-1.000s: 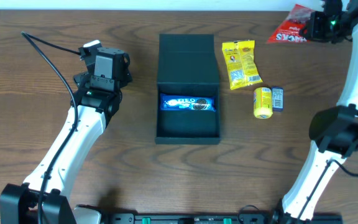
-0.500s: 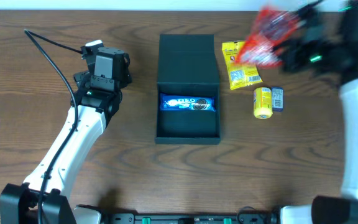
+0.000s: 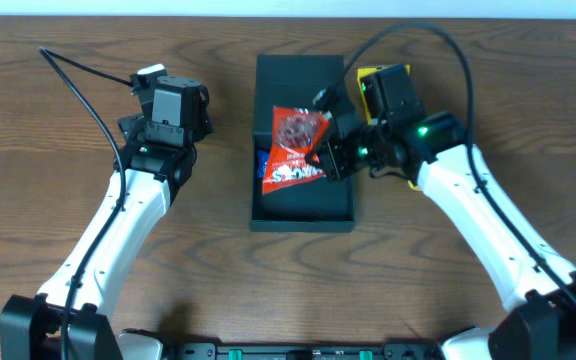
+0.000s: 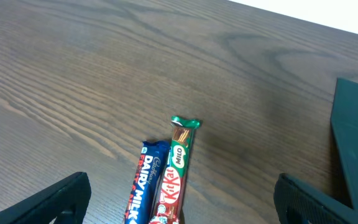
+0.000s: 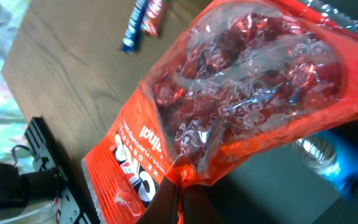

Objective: Pack container
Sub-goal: 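Lower the red Hacks bag into the box and release it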

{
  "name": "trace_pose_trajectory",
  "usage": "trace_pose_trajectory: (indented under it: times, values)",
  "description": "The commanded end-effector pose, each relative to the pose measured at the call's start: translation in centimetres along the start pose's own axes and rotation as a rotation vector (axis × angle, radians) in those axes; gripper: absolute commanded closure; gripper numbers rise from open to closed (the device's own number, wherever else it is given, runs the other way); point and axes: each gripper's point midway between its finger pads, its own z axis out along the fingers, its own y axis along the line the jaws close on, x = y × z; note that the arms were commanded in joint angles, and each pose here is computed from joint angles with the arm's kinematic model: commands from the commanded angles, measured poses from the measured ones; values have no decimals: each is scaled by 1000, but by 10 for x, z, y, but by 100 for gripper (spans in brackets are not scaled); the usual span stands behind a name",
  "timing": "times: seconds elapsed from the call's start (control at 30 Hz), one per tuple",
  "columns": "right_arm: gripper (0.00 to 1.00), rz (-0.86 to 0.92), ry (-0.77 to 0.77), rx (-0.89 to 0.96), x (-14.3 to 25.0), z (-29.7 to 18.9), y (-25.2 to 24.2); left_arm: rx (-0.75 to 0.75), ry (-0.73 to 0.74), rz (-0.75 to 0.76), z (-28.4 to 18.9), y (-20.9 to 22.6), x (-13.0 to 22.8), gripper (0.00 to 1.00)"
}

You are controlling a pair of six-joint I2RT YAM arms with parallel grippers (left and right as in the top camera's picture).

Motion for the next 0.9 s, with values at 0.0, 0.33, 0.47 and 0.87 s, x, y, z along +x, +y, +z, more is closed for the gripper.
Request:
trace_pose_trajectory:
  times: [0.0,0.33,0.47,0.87]
  values:
    - [98,111,5,-34,11,12,1,-13,-24,9,-4,4,-9,4]
    - [98,91,91,-107,46,46,3,-16,-18,12,-4,5,-7,5]
    - [99,66,117,-110,52,52,2,-19,-12,15,-4,6,-6,5]
    - [98,57,182,-145,65,87,-11,-28,13,28,-4,8,0,5]
